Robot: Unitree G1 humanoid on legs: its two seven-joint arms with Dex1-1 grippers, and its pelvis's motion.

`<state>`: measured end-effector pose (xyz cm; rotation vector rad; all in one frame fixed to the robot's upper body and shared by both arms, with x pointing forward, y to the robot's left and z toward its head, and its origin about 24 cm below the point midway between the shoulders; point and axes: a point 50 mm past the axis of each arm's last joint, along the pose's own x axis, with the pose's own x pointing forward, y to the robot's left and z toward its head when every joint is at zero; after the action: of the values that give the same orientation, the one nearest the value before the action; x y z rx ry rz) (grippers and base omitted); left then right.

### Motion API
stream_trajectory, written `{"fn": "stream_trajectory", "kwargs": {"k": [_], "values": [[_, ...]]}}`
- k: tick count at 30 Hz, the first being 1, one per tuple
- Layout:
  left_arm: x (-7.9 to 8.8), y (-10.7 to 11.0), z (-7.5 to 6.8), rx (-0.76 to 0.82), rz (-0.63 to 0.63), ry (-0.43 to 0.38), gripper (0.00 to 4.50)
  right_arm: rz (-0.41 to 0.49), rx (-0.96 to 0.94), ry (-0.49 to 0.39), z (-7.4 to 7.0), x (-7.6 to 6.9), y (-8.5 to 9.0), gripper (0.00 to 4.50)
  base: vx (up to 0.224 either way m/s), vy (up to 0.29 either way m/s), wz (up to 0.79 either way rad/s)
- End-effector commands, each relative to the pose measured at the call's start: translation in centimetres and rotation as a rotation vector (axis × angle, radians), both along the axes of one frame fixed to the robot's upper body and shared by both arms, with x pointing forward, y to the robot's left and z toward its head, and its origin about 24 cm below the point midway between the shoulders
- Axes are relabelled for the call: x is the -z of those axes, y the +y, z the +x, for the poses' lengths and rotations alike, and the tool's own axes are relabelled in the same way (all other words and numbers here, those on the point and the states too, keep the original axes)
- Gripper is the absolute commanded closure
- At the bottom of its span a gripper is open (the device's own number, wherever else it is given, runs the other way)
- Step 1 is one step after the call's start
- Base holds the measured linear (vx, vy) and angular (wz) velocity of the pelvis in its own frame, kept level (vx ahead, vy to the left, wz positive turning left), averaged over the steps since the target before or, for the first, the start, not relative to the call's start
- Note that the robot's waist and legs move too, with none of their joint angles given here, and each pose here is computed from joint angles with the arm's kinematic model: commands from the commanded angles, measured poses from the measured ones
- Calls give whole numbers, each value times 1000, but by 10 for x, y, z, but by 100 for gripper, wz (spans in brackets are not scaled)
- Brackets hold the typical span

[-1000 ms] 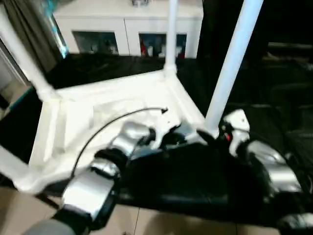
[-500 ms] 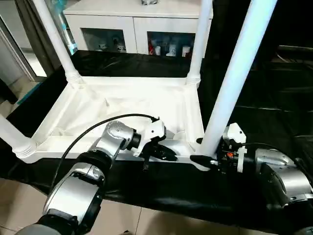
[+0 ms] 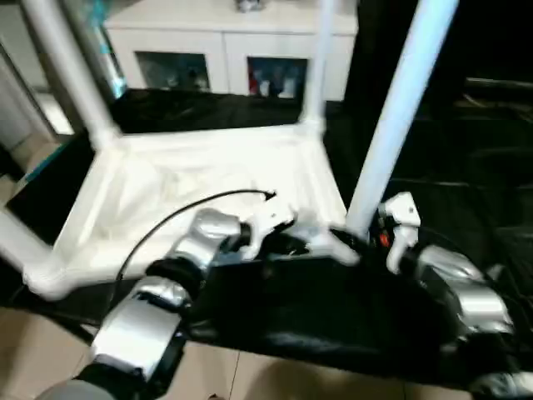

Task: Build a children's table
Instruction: Rotate leg to tighten

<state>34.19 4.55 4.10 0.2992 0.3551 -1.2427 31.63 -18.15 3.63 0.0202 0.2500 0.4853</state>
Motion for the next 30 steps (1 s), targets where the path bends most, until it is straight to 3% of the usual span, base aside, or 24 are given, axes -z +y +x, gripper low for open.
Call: {"fn": "stream_trajectory", "kwargs": {"k": [1, 4, 7, 9, 11, 13, 14, 16, 21, 30], "values": [[-8, -11, 7, -118, -50, -31, 450, -44, 103, 142, -8, 31, 4, 204, 0, 0, 0], [-10, -21, 9, -175, -57, -40, 450, -37, 204, 160, -3, 35, 9, 204, 0, 0, 0], [-12, -35, 6, -167, -62, -53, 450, -50, 67, 110, 0, 31, 37, 204, 0, 0, 0], [-12, -36, 5, -152, -62, -53, 450, -43, 34, 89, 0, 28, 40, 148, 0, 0, 0], [-12, -32, 5, -117, -62, -51, 450, -5, -8, 57, 0, 21, 36, 132, 0, 0, 0], [-11, -29, 4, -84, -61, -48, 450, -2, -48, 37, -1, 16, 31, 130, 0, 0, 0], [-11, -27, 4, -71, -60, -46, 450, -11, -79, 31, -2, 15, 30, 97, 0, 0, 0], [-10, -23, 2, -36, -51, -47, 450, -26, -147, 23, -6, 13, 27, 89, 0, 0, 0], [-5, 0, -6, 163, -16, 9, 450, -12, -427, 35, -28, -1, 4, 89, 0, 0, 0], [-3, 30, -16, 363, 30, 80, 450, -20, -638, 108, -50, -12, -17, 89, 0, 0, 0]]}}
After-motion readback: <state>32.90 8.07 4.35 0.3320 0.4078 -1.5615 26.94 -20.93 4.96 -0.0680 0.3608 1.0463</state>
